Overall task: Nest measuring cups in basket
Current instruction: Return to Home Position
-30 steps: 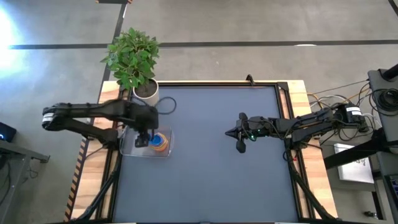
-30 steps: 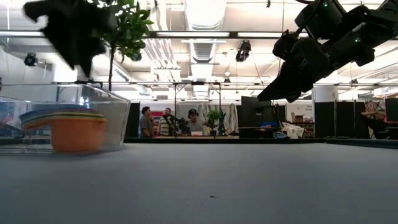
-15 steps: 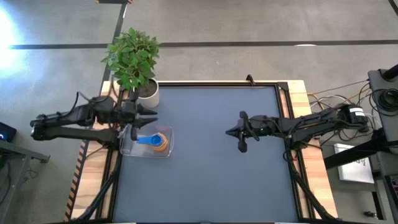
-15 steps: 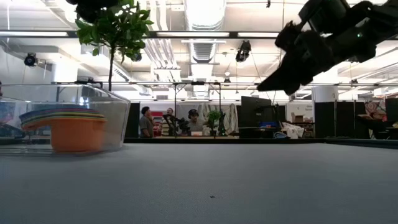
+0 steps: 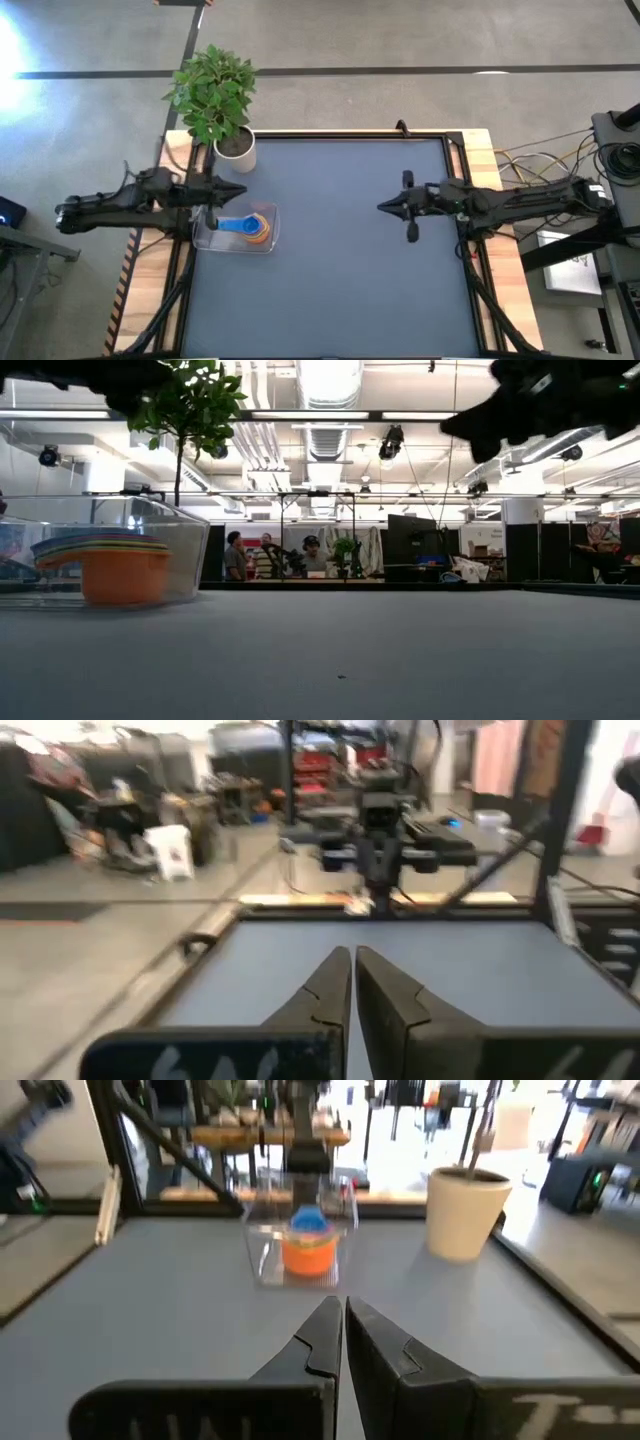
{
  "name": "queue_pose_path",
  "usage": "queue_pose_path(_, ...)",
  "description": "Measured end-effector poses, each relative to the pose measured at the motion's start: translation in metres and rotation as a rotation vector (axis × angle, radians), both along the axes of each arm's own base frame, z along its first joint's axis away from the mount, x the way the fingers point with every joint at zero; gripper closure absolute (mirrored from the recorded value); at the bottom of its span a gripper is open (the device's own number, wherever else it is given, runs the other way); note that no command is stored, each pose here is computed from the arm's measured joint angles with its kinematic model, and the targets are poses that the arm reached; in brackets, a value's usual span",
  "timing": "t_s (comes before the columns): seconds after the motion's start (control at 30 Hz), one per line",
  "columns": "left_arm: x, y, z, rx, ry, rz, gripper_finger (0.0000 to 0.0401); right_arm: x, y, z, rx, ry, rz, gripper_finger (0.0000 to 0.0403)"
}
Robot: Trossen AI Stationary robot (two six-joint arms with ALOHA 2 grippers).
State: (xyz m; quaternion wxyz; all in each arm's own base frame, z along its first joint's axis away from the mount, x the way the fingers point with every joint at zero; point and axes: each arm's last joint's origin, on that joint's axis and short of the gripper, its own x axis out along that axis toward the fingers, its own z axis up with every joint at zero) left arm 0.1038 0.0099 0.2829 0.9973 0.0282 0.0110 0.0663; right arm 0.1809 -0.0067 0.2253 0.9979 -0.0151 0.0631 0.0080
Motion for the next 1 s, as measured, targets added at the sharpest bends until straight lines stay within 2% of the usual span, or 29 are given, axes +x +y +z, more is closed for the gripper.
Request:
queue_pose_path(0.17,-0.034,-0.001,0.012,0.015,-0.157,0.054,0.0401,-0.032,0.001,0.001,-0.009,-0.138,0.000,0.0394)
queue_pose_path(0.3,-0.044,-0.002,-0.005,-0.013,-0.223,0.050,0.0401,-0.059,0.003,-0.004,-0.020,-0.288,-0.006,0.0394)
queue_pose_path(0.4,-0.040,-0.002,-0.023,-0.032,-0.267,0.047,0.0401,-0.073,0.003,-0.008,-0.055,-0.390,-0.013,0.0394)
queue_pose_path(0.63,-0.015,0.000,-0.069,-0.027,-0.246,0.046,0.0401,-0.090,0.004,-0.016,-0.068,-0.531,-0.018,0.0394)
queue_pose_path(0.8,-0.009,0.001,-0.099,-0.074,-0.224,0.035,0.0401,-0.089,0.003,-0.028,-0.057,-0.442,-0.028,0.0394)
queue_pose_path(0.87,-0.008,0.001,-0.103,-0.100,-0.179,0.034,0.0401,-0.086,0.003,-0.035,-0.046,-0.375,-0.039,0.0394)
queue_pose_path(1.0,-0.008,0.001,-0.103,-0.107,-0.177,0.033,0.0401,-0.084,0.003,-0.043,-0.017,-0.281,-0.037,0.0394)
